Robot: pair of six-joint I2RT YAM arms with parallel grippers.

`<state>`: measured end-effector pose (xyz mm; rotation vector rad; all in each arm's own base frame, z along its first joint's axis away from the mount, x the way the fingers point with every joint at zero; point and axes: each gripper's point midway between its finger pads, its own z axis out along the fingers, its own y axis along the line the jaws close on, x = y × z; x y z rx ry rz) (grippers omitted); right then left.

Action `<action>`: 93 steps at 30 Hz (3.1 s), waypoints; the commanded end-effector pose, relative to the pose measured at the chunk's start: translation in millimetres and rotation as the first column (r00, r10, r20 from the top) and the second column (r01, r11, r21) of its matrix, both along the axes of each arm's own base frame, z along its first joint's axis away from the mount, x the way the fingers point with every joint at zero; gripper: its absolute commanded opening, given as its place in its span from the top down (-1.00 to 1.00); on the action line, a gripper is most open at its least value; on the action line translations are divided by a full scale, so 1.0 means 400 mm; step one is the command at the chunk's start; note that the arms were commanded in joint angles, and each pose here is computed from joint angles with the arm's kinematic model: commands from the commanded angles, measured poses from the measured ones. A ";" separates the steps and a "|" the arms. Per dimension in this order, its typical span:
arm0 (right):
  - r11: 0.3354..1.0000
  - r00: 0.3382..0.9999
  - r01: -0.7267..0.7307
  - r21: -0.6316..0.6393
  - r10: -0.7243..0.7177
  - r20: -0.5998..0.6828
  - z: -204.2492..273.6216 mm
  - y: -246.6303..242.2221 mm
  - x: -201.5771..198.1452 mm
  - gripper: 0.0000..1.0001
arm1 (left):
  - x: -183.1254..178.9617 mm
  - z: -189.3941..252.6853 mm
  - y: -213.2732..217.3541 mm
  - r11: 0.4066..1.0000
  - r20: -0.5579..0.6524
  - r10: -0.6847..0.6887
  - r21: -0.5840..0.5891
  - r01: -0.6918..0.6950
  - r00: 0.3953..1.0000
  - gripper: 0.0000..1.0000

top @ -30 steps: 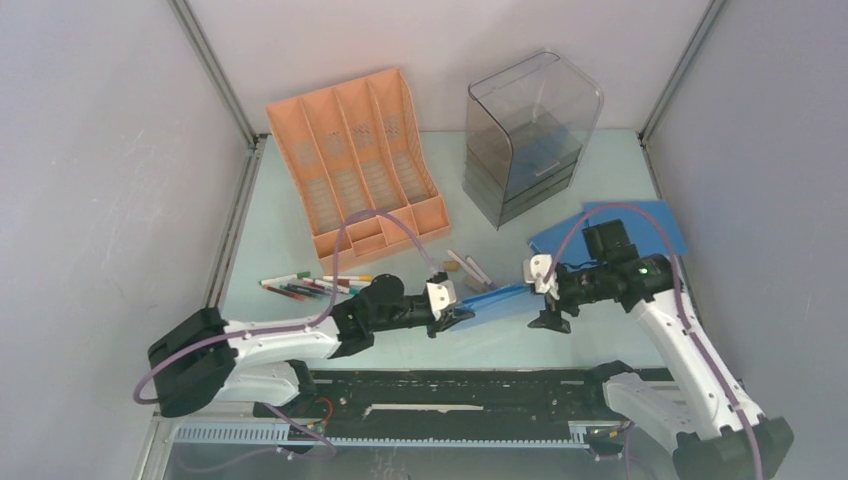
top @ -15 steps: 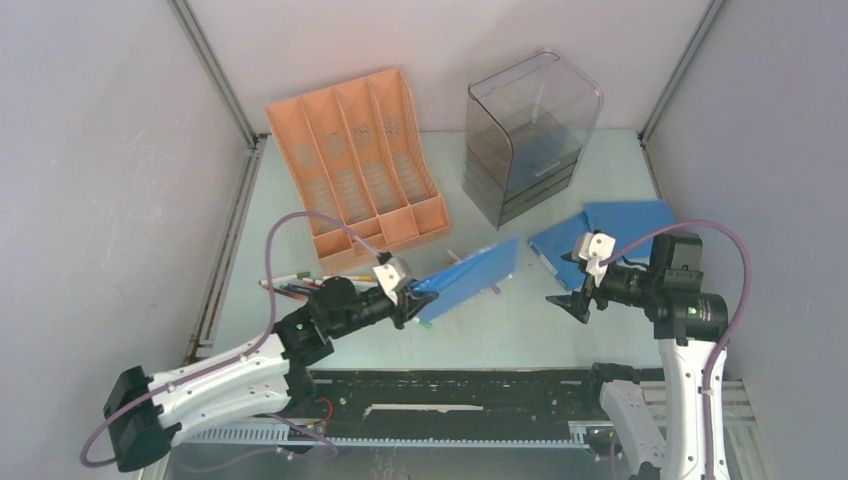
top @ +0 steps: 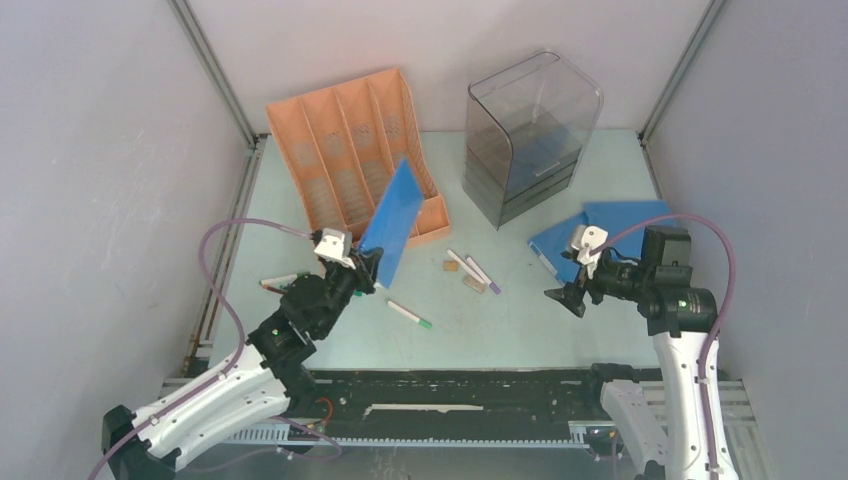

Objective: Organize the desk
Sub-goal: Place the folder in the storage box.

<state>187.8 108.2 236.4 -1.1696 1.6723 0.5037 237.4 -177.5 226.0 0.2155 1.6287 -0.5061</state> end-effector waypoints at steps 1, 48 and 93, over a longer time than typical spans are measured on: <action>0.999 0.999 0.037 -0.029 -0.037 0.013 -0.012 -0.011 0.028 -0.75 | 0.062 0.119 0.123 0.942 0.054 0.302 -0.170 -0.289 0.952 1.00; 0.989 0.999 0.043 -0.140 -0.047 -0.023 -0.100 -0.015 0.067 -0.76 | 0.385 0.090 0.405 0.646 -0.067 0.755 -0.101 -0.757 0.653 1.00; 0.988 0.998 0.043 -0.150 -0.049 -0.037 -0.111 -0.022 0.067 -0.77 | 0.363 0.098 0.297 0.861 -0.077 0.451 -0.223 -0.456 0.889 -0.82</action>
